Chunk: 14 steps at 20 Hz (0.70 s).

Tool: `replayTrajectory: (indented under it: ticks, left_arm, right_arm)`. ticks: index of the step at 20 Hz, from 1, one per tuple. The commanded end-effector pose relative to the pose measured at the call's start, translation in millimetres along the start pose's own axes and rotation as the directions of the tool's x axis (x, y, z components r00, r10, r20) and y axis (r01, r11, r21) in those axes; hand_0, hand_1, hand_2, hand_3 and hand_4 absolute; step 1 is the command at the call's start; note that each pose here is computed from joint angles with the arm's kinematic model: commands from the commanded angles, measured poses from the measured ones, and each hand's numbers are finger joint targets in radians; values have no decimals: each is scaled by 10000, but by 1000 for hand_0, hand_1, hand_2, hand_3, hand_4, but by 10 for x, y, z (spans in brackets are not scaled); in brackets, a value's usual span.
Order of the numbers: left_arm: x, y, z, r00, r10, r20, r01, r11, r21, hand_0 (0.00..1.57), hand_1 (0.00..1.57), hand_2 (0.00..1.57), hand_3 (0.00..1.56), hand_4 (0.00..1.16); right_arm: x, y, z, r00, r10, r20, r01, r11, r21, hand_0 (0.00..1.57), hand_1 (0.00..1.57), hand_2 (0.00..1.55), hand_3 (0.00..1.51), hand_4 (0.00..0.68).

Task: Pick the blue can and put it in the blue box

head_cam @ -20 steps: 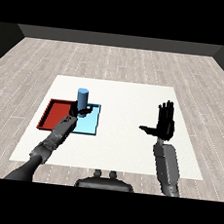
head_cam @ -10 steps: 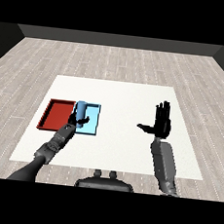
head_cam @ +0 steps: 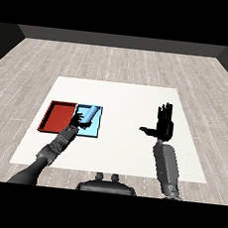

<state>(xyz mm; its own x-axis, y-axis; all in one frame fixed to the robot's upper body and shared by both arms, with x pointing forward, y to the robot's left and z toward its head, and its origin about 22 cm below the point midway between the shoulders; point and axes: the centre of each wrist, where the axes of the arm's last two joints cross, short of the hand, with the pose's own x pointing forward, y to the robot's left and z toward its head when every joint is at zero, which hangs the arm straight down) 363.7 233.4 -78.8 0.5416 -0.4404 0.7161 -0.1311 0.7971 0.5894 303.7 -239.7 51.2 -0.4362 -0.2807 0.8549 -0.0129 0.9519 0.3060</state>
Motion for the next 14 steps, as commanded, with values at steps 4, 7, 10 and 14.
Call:
replayTrajectory:
  ticks: [4,7,10,14]
  left_arm:
    - [-38,-32,22,9966,627,534,-701,9859,1521,0,0,0,0,0]
    - [102,3,-5,9832,1169,1401,-1470,9623,2290,0,0,0,0,0]
    - [276,131,-51,9246,1841,3336,-2690,9354,2294,0,0,0,0,0]
    - [599,-57,83,7545,3610,5481,-4239,9056,-130,0,0,0,0,0]
  right_arm:
    - [-51,-5,50,9992,-373,130,372,9993,75,0,0,0,0,0]
    - [104,-52,-96,9989,-380,286,375,9991,187,0,0,0,0,0]
    - [100,-37,55,9984,-500,266,492,9984,272,0,0,0,0,0]
    - [109,105,3,9987,-492,137,484,9973,546,0,0,0,0,0]
